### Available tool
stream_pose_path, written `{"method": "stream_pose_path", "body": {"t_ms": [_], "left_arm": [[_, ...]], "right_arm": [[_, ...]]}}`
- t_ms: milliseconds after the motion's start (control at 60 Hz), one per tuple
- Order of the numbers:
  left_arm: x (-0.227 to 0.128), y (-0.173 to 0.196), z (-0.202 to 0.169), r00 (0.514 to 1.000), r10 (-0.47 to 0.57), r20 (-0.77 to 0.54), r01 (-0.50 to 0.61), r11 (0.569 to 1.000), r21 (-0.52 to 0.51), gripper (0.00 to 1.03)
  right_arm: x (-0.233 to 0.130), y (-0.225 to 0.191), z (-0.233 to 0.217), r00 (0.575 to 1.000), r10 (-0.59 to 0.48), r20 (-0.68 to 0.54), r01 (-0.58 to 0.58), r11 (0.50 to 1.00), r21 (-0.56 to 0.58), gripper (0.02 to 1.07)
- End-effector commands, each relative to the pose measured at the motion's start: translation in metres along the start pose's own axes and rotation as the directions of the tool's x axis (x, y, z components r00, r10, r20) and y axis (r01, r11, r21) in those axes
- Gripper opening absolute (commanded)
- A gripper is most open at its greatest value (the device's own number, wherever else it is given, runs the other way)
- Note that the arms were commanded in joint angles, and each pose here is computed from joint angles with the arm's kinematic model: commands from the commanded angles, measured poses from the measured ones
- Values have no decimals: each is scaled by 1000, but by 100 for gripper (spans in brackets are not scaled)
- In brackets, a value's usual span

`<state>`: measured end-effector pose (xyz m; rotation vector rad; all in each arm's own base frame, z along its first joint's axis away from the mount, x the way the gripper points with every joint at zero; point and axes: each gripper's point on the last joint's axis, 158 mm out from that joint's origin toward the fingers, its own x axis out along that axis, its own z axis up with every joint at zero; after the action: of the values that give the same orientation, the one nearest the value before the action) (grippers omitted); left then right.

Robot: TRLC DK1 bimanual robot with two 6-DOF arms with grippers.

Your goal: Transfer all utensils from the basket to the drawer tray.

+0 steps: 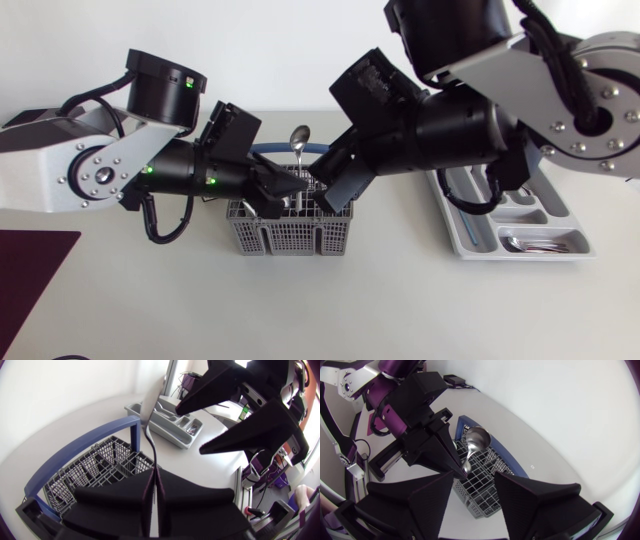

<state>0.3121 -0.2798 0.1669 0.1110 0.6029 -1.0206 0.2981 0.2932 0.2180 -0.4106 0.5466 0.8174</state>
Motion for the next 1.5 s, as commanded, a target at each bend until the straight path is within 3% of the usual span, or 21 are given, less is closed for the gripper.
{"method": "stream_pose_path", "body": {"t_ms": [0, 117, 267, 483, 717, 967, 1067, 1150, 1267, 1483], "left_arm": [[3, 1, 23, 999, -3, 47, 5, 999, -50, 4], [5, 3, 33, 997, 2, 73, 5, 996, -92, 4], [8, 5, 37, 995, 3, 95, 8, 993, -117, 4], [10, 7, 37, 995, 7, 102, 6, 992, -124, 4], [5, 20, 43, 991, 34, 131, -14, 988, -154, 4], [4, 22, 42, 990, 37, 137, -14, 986, -165, 4], [3, 19, 42, 990, 34, 139, -11, 986, -165, 9], [3, 16, 43, 990, 28, 141, -5, 987, -158, 21], [-2, 11, 45, 988, 24, 150, -1, 989, -150, 29], [-12, 4, 39, 991, 23, 129, -8, 994, -112, 63]], "right_arm": [[3, -6, 11, 1000, 14, 20, -15, 998, 69, 70], [11, -11, 17, 999, 26, 32, -29, 993, 113, 61], [21, -14, 23, 998, 43, 39, -49, 988, 149, 61], [35, -21, 28, 998, 38, 43, -45, 985, 166, 42], [40, -19, 30, 998, 54, 41, -61, 983, 171, 14], [33, -18, 31, 997, 52, 57, -61, 984, 169, 8], [31, -17, 30, 997, 57, 58, -66, 983, 169, 8], [30, -17, 30, 997, 58, 59, -68, 983, 170, 8], [28, -16, 30, 996, 64, 62, -74, 983, 170, 8], [25, -16, 25, 995, 83, 60, -93, 980, 176, 8]]}}
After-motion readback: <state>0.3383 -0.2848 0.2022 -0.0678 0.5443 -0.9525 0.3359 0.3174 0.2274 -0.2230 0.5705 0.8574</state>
